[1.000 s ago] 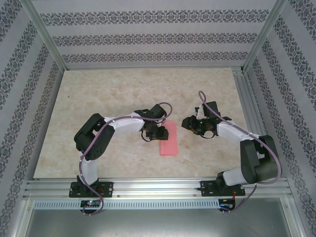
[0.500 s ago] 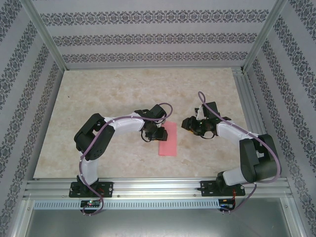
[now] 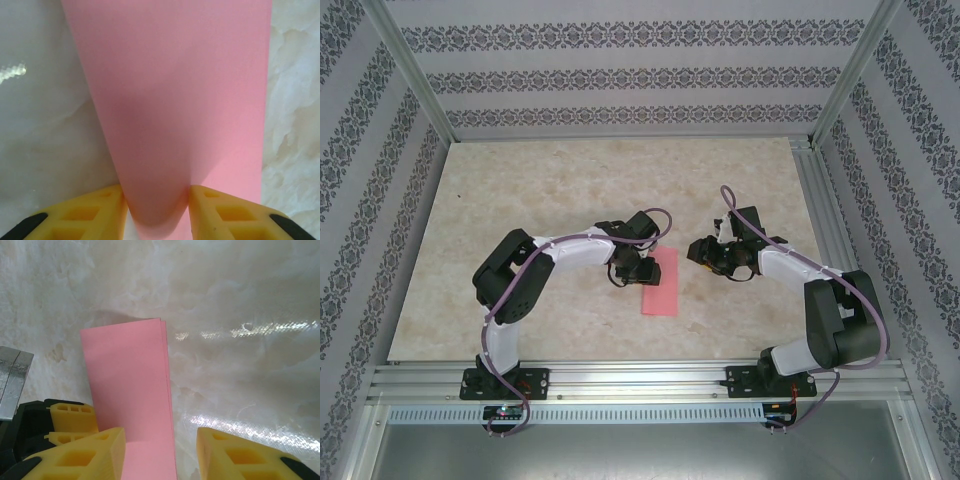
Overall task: Fold a paper plane with a square sheet of paper (fold left side to right side)
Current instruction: First fold in half a square sheet of paper at the center of the table.
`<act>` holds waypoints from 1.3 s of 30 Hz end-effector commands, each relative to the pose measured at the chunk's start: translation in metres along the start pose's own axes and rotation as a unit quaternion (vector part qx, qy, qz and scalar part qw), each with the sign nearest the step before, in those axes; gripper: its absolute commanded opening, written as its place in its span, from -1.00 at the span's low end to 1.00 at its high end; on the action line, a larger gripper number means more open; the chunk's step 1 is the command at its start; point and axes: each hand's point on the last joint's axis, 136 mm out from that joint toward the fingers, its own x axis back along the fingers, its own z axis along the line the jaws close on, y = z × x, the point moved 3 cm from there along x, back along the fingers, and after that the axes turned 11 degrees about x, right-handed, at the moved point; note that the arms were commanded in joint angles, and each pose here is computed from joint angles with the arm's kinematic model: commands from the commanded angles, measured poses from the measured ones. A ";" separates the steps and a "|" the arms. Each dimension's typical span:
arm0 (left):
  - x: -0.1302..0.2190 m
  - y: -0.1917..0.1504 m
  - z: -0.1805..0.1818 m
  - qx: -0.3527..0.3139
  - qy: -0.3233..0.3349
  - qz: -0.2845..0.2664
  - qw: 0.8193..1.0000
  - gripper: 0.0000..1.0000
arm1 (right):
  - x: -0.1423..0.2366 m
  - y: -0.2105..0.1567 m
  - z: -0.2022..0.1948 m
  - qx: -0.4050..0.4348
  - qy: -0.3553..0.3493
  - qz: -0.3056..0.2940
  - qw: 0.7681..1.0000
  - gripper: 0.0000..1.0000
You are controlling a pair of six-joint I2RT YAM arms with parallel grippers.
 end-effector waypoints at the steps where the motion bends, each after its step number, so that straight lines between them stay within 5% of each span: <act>1: -0.009 -0.005 -0.003 -0.022 0.013 0.009 1.000 -0.22 | -0.002 0.000 -0.001 0.001 0.007 -0.001 1.000 -0.15; 39: -0.013 -0.005 -0.002 -0.031 0.023 0.012 0.999 -0.18 | -0.012 -0.005 0.004 0.004 0.014 0.016 1.000 -0.15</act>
